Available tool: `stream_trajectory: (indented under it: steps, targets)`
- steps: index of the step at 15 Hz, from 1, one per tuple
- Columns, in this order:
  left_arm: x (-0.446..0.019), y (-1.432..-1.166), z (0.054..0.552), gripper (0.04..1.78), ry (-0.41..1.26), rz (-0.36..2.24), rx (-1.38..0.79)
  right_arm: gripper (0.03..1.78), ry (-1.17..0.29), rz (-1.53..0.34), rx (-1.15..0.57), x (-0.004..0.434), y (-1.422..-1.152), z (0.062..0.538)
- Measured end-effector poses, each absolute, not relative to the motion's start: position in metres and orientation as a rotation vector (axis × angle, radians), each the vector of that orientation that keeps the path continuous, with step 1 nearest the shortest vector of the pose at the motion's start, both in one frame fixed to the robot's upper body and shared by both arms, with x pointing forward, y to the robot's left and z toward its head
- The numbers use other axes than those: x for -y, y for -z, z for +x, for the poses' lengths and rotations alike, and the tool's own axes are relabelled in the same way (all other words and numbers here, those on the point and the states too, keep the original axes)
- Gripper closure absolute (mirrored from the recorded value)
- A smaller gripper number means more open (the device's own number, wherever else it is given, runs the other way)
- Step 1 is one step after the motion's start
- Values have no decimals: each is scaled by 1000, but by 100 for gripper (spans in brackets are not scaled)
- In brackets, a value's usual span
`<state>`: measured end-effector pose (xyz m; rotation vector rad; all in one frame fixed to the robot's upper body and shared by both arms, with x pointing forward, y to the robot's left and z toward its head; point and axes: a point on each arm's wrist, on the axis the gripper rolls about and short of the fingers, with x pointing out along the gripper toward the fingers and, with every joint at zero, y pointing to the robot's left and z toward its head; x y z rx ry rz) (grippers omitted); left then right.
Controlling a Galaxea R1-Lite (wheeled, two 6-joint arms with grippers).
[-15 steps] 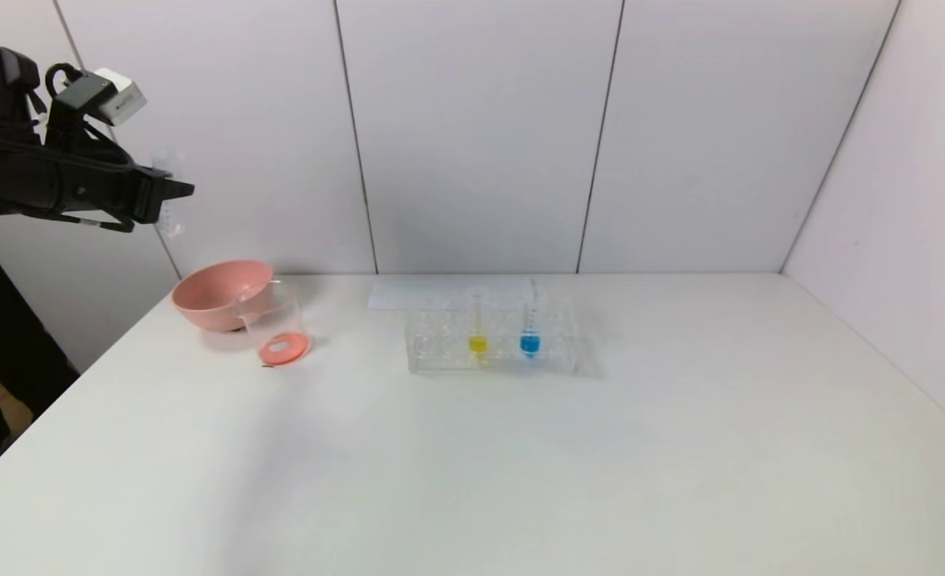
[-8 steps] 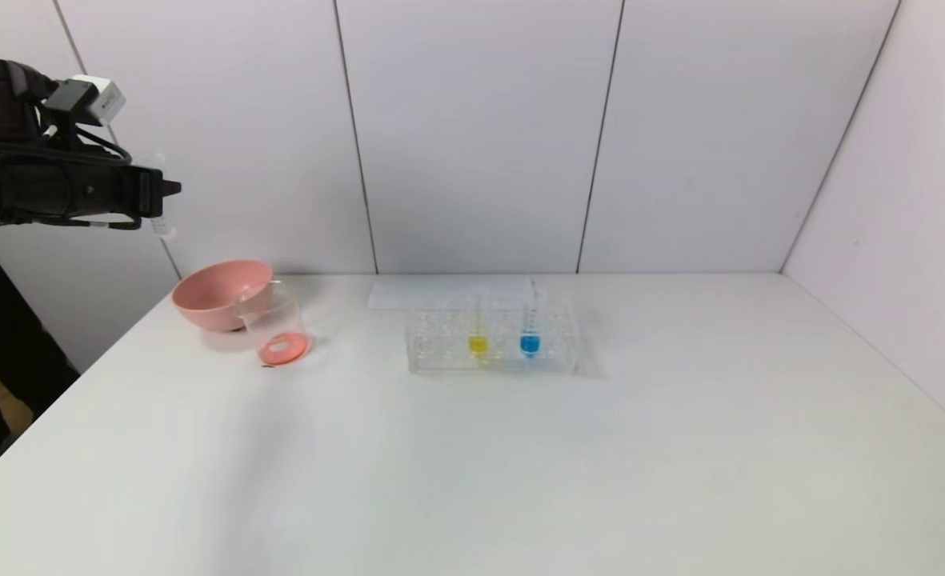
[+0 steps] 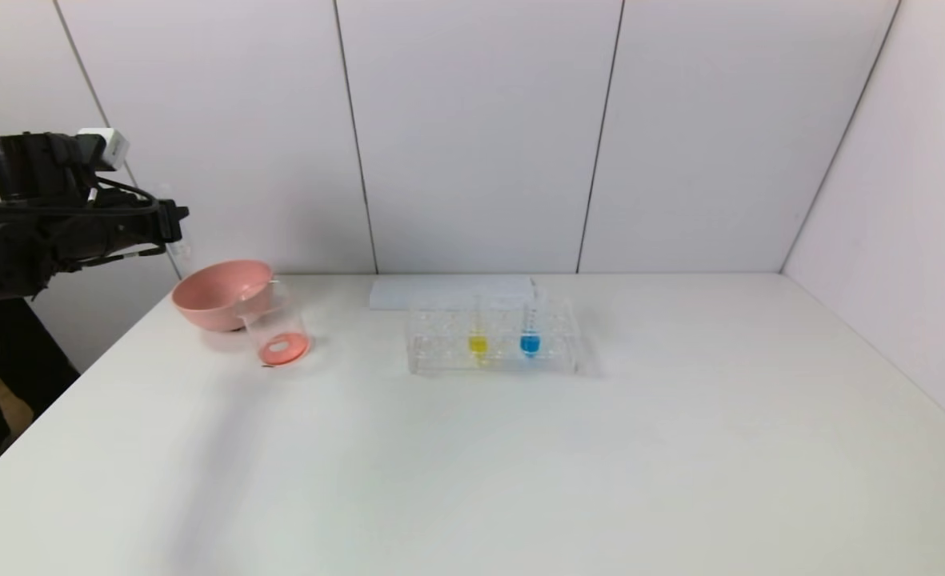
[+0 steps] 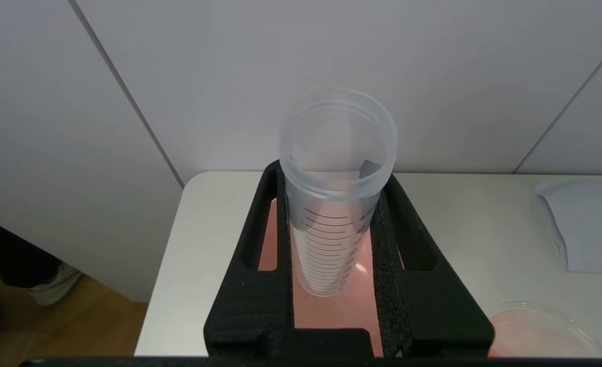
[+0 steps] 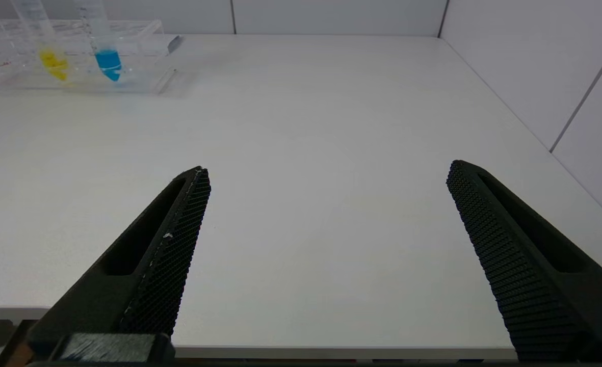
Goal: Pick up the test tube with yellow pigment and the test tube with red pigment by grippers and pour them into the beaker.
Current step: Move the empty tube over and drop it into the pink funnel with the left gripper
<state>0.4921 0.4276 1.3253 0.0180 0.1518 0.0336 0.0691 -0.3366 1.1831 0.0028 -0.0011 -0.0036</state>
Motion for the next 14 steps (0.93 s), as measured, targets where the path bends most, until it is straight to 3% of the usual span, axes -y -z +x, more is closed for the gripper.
stream_trajectory:
  steps: [14]
  targets:
    - [-444,-1253,529,137,27,-80,-291,11,4,3,1,337,-1183,69]
